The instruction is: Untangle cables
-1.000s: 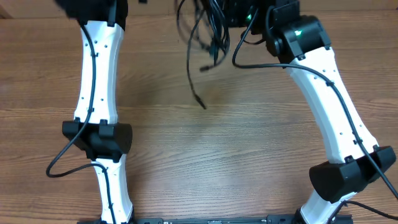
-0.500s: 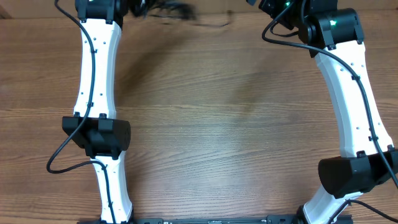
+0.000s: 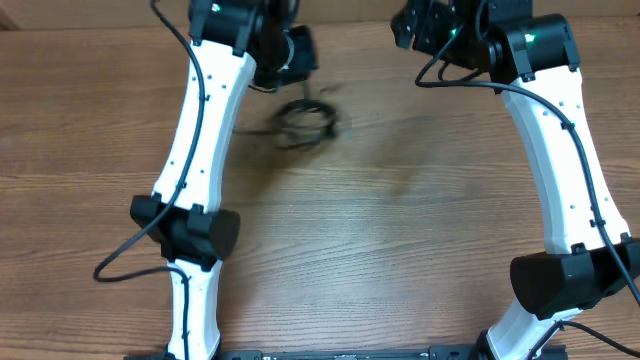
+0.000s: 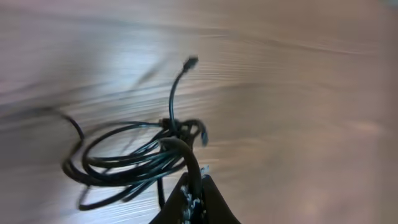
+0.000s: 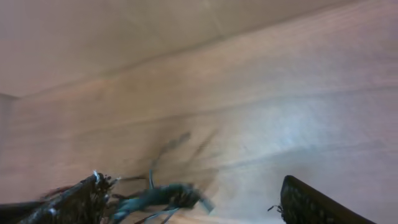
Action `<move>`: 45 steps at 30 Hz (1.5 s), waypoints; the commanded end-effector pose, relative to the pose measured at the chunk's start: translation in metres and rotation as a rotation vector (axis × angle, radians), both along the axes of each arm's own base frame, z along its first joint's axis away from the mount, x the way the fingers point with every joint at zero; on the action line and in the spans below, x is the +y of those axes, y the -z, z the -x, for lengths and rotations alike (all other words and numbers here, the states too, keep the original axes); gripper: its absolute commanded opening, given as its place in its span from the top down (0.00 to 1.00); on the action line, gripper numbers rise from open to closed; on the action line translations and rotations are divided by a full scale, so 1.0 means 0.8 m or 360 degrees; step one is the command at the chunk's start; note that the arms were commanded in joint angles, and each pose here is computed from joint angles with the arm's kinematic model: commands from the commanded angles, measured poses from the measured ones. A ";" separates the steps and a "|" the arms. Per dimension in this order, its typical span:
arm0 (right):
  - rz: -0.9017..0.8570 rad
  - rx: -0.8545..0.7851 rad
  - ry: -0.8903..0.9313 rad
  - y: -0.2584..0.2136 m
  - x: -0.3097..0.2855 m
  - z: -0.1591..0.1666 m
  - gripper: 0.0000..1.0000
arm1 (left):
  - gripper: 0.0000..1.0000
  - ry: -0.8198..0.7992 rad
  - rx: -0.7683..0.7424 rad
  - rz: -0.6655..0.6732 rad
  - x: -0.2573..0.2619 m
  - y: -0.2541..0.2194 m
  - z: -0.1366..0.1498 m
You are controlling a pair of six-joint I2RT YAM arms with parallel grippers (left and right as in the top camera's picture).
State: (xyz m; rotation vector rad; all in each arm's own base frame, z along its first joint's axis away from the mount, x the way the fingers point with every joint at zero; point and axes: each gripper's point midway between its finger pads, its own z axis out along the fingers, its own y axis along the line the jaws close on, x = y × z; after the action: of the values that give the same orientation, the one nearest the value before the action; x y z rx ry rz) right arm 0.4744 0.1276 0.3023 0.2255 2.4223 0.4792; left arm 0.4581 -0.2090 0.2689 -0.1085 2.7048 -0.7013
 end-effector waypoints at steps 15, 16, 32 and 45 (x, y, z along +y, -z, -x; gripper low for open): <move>-0.0647 0.0317 0.0006 -0.023 0.072 0.042 0.00 | 0.96 -0.0440 -0.0328 0.0370 0.054 -0.148 -0.002; -0.0659 0.0336 0.0083 -0.020 0.073 0.040 0.00 | 0.96 -0.0428 -0.0294 0.0470 0.044 -0.155 0.000; -0.0558 0.0374 0.0321 0.008 0.075 0.039 0.00 | 0.96 -0.0880 -0.0249 0.0355 0.113 -0.138 -0.019; -0.0487 0.0345 0.0302 0.011 0.069 0.039 0.00 | 0.96 -0.0695 -0.0282 0.0549 0.069 -0.166 -0.014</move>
State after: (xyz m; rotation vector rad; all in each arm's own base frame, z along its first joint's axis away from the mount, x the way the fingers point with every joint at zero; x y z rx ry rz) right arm 0.4442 0.1856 0.2886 0.6883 2.5090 0.7851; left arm 0.4779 -0.1554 0.3929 -0.8114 2.2580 -1.0807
